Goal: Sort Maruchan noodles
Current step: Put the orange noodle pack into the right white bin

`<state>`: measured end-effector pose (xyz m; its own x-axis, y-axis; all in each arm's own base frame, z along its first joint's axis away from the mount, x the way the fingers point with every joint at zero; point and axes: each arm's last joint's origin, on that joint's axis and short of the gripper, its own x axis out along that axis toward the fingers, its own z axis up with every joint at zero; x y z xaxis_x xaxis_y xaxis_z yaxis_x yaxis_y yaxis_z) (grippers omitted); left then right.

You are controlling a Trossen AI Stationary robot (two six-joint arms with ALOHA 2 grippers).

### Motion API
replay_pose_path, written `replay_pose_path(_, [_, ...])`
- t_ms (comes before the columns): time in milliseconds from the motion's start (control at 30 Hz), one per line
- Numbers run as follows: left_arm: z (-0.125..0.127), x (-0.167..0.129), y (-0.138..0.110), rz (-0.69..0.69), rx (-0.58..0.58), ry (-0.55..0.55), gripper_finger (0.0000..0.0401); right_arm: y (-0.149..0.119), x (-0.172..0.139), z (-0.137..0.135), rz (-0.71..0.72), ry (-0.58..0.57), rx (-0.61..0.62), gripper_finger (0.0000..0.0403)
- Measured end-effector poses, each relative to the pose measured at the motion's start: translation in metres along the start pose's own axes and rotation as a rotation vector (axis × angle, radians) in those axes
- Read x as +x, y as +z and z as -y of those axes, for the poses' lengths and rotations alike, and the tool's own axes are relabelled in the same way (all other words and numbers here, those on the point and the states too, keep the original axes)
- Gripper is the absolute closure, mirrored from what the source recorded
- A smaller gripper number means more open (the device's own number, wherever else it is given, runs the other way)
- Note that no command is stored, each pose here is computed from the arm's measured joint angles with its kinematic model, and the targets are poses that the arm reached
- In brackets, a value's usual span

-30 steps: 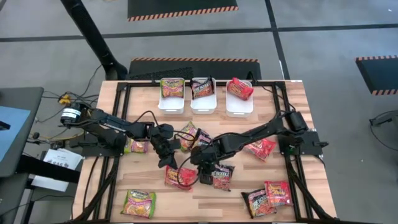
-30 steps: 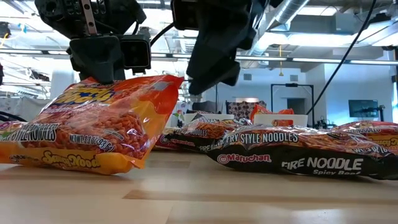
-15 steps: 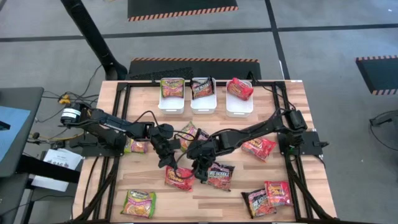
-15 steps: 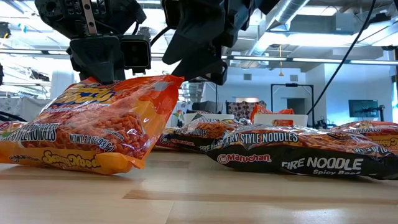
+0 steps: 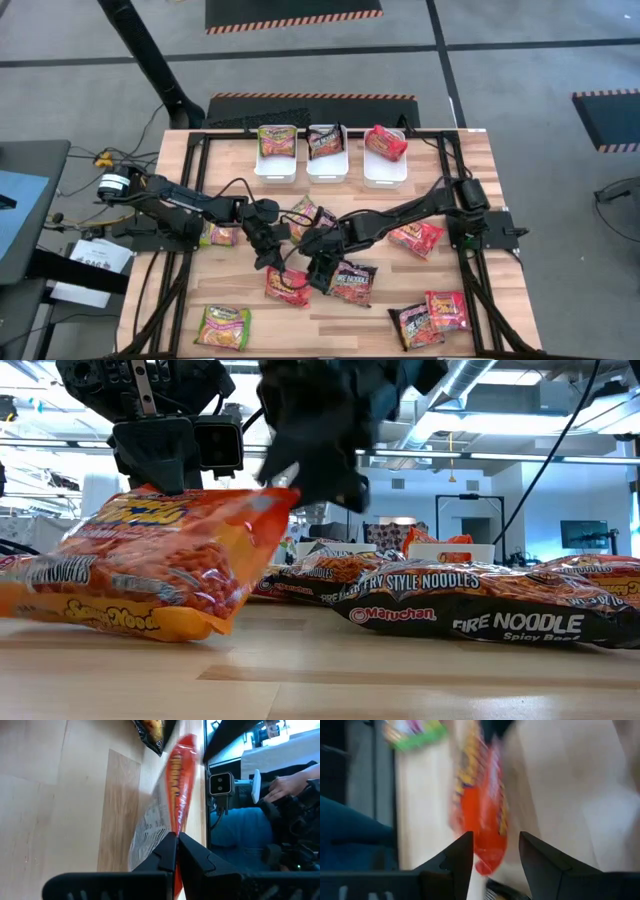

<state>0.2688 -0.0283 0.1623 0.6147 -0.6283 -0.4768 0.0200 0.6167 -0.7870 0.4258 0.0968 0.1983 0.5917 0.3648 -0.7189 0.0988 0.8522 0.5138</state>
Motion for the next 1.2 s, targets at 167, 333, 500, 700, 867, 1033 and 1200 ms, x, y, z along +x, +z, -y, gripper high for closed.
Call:
replay_pose_path(167, [0.0,0.0,0.0,0.003,0.006,0.002,0.0401,-0.001,0.006,0.002,-0.002,0.008,0.022,0.0186])
replay_pose_path(333, [0.0,0.0,0.0,0.004,0.011,0.002,0.0401,0.001,0.005,-0.003,0.023,0.024,0.013,0.0171])
replay_pose_path(500, [0.001,0.0,0.001,0.016,0.024,-0.004,0.0401,0.001,0.005,-0.002,0.025,0.018,0.038,0.017])
replay_pose_path(700, [0.003,0.0,0.005,0.056,0.046,-0.009,0.0401,0.0,0.005,0.0,0.026,-0.01,0.056,0.017])
replay_pose_path(867, [0.007,0.0,0.009,0.109,0.06,-0.029,0.0401,-0.003,0.005,0.002,-0.004,-0.032,0.103,0.0173])
replay_pose_path(1033, [0.007,-0.001,0.01,0.117,0.063,-0.028,0.0401,-0.002,0.004,0.004,-0.009,-0.041,0.142,0.0206])
replay_pose_path(1200, [0.007,-0.001,0.01,0.122,0.06,-0.022,0.0401,-0.002,0.004,0.005,-0.009,-0.042,0.155,0.0293])
